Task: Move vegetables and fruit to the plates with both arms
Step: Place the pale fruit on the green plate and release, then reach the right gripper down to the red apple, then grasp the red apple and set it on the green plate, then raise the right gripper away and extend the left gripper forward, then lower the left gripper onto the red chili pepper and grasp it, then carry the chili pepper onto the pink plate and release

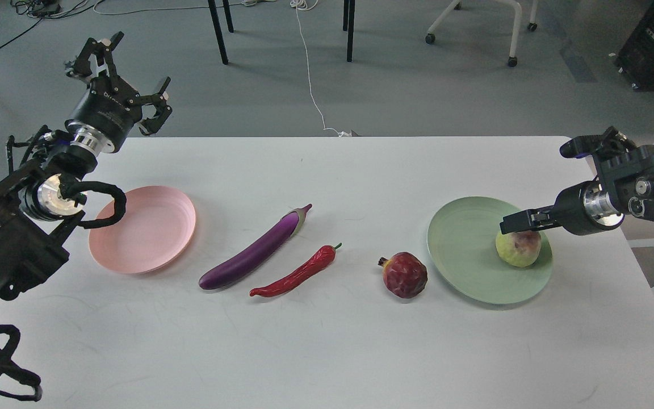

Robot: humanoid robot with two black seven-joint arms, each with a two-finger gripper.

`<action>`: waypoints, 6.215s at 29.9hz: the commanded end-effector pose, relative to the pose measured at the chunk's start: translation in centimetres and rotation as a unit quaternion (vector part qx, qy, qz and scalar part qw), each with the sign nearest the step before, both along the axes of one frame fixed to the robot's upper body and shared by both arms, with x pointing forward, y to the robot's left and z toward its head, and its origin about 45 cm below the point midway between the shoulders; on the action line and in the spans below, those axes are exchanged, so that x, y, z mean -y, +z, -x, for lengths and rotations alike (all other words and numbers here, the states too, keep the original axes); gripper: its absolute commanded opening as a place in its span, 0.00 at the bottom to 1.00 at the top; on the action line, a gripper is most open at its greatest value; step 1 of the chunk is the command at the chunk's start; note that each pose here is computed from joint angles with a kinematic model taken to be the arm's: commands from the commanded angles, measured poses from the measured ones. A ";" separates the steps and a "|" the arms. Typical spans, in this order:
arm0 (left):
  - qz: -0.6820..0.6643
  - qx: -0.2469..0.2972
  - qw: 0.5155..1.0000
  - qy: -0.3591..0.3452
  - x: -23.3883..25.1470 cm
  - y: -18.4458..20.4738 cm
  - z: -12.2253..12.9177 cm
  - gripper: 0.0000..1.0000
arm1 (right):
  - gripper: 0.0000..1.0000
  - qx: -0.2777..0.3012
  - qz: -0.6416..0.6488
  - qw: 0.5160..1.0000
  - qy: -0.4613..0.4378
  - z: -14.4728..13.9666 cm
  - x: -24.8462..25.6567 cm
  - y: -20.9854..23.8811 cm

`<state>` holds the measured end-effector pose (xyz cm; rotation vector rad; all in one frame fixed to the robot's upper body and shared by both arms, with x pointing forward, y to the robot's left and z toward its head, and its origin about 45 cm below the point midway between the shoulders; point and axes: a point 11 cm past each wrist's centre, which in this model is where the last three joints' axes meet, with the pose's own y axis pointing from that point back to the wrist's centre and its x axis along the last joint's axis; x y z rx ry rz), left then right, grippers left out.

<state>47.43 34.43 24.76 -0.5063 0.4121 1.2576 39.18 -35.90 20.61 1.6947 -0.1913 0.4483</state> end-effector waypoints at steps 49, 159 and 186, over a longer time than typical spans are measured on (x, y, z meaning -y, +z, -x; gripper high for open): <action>-0.006 0.002 1.000 0.012 -1.3 0.2 0.2 0.98 | 0.44 0.010 0.018 0.973 0.231 -0.6 -18.4 4.6; -0.779 0.342 0.292 -0.437 18.9 -13.5 15.2 0.23 | 0.99 0.152 -0.745 0.364 -0.538 -3.7 8.1 -1.0; -0.801 0.064 0.511 -0.305 -4.6 -7.1 12.0 0.09 | 0.99 0.162 -0.743 0.358 -0.542 -3.5 8.8 -1.1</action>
